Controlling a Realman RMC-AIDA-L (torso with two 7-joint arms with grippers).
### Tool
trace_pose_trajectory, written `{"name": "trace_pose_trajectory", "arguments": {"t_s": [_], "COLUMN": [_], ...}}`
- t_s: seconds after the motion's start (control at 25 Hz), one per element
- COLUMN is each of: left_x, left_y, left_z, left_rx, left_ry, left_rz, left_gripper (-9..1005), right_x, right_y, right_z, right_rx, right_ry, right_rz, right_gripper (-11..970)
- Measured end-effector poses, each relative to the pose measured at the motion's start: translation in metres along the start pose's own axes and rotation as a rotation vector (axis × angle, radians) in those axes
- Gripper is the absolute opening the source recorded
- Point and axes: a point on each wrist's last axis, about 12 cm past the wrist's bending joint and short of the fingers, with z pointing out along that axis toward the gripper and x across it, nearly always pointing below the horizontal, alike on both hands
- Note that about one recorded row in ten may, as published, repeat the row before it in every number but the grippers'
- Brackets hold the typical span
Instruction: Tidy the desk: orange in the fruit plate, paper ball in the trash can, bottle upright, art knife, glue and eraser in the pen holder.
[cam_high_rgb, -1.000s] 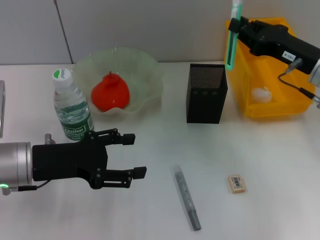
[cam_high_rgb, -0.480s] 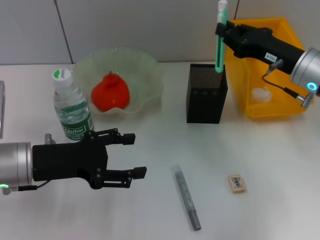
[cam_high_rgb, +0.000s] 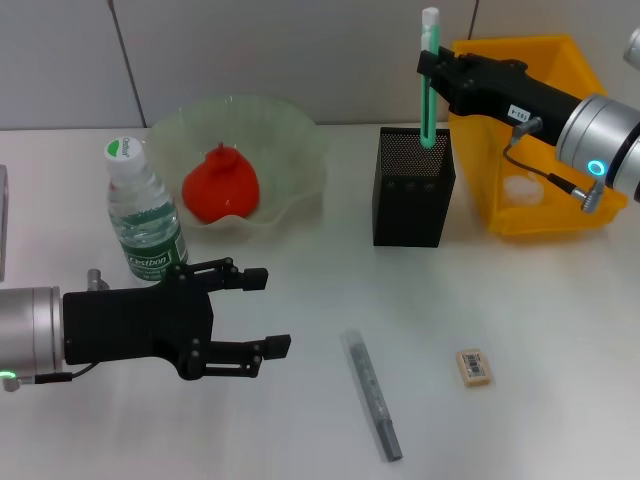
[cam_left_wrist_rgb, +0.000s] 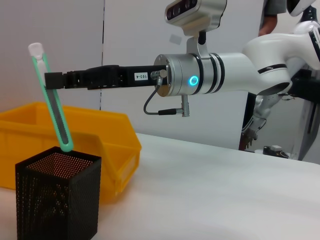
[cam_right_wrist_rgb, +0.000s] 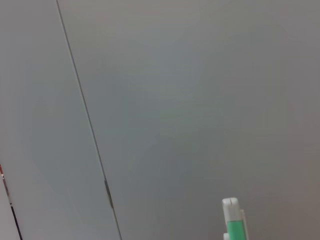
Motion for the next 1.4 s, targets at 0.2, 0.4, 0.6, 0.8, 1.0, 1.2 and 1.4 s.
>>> {"name": "trace_pose_trajectory", "arguments": {"t_s": [0.2,0.4,0.6,0.8,1.0,1.2,1.4], "left_x": [-0.0005,-0.0006,-0.0002,-0.0001,0.0002,-0.0001,-0.0005], "left_y": [0.0005,0.0,-0.0004,-0.0006,-0.001,-0.0007,-0.0005], "left_z": [-0.0009,-0.0017,-0.0023,-0.0024,-0.0027,-0.0031,-0.0032], "left_rx": [-0.002,0.0,0.0,0.0,0.001,0.001,-0.001], "left_ry": [0.002,0.002,0.002,0.001,0.001,0.0,-0.003], "left_rz": [0.004,0.005,0.005,0.005,0.004,0.004,0.005], "left_gripper": [846,846,846,846,846,846,846], "right_x": [0.0027,0.0046,0.0036,0.0041,0.0042,0.0027,0.0025], "right_y": [0.0002,-0.0008,-0.0026,-0.0019,-0.0023,-0.0014,-0.0012], "right_z": [0.0014,0.0029,0.0034,0.0034,-0.0006,-0.0052,-0.0064], "right_rx": [0.01,0.027,0.043,0.038,0.035,0.016,0.011], "right_ry": [0.008,0.015,0.01,0.011,-0.014,-0.04,-0.046], "right_rz": [0.011,0.022,0.029,0.029,0.05,0.057,0.067], "right_gripper": [182,184,186,293,443,645,777]}}
